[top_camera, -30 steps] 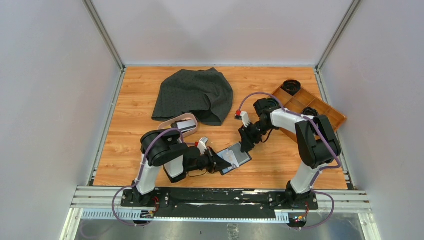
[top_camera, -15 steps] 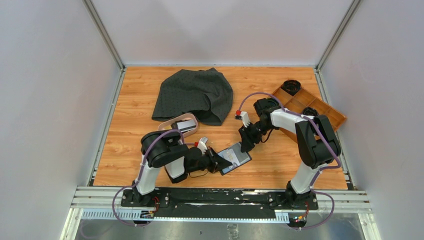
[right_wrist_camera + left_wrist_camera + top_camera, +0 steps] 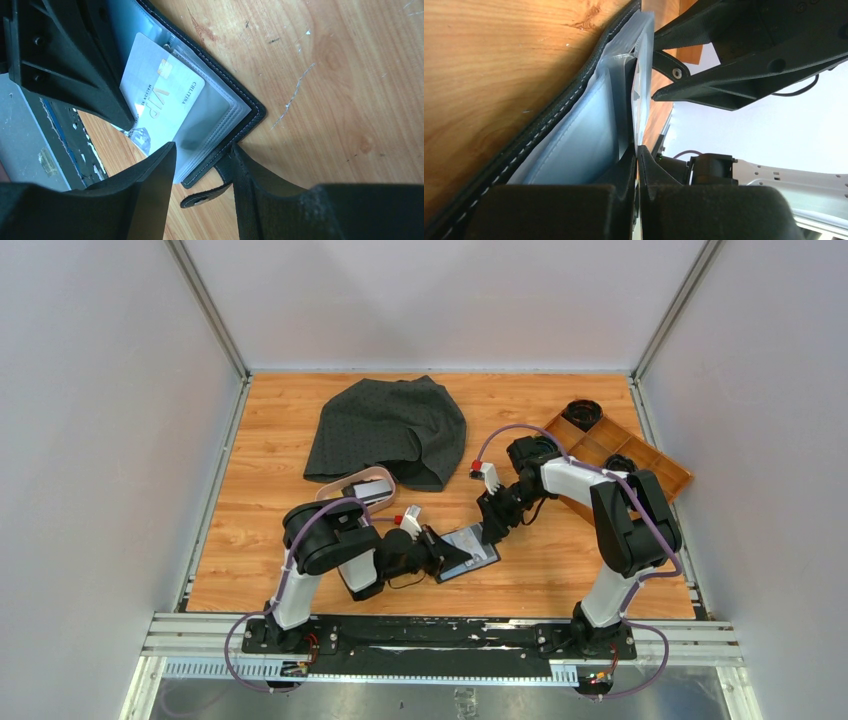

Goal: Put the credit cards into the card holder
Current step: Insert the credit card into the card holder.

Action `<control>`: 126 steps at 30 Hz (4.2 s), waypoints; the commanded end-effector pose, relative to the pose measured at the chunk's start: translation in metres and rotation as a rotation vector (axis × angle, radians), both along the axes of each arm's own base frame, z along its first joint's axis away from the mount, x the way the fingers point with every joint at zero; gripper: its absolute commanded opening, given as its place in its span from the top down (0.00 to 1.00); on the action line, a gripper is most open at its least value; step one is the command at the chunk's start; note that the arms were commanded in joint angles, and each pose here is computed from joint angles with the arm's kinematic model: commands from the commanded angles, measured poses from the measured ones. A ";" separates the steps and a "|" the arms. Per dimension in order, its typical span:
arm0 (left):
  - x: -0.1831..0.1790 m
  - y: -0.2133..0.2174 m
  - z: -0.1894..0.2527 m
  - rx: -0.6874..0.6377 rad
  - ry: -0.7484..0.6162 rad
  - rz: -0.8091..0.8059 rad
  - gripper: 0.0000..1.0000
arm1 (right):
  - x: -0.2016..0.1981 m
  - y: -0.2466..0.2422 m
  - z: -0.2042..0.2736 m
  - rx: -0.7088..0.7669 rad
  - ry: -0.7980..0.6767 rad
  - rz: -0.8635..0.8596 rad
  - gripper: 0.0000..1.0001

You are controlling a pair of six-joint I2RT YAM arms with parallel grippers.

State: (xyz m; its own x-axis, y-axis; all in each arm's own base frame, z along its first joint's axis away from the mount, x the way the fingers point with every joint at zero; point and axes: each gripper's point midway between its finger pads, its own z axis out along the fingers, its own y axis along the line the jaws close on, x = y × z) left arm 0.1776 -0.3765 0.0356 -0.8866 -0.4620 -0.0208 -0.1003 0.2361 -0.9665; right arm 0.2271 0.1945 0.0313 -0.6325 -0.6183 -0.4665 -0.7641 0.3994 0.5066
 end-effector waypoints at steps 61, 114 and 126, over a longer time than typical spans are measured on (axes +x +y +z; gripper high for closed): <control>-0.021 0.025 -0.018 0.137 -0.044 -0.046 0.54 | -0.022 0.103 0.014 0.005 0.085 -0.182 0.96; -0.008 0.045 0.020 0.291 -0.271 -0.055 0.58 | -0.019 0.014 0.091 0.120 -0.332 0.208 0.81; 0.012 0.101 0.104 0.640 -0.565 -0.032 0.42 | -0.019 0.010 0.112 0.168 -0.422 0.219 0.81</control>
State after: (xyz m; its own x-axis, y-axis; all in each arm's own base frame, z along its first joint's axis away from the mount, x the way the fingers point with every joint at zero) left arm 0.1831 -0.3110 0.1545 -0.7213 -0.3482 -0.5987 0.3580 0.5526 -0.7526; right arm 0.2135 0.2104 0.1373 -0.2408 -0.6250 -0.7425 -0.9706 0.1602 0.1799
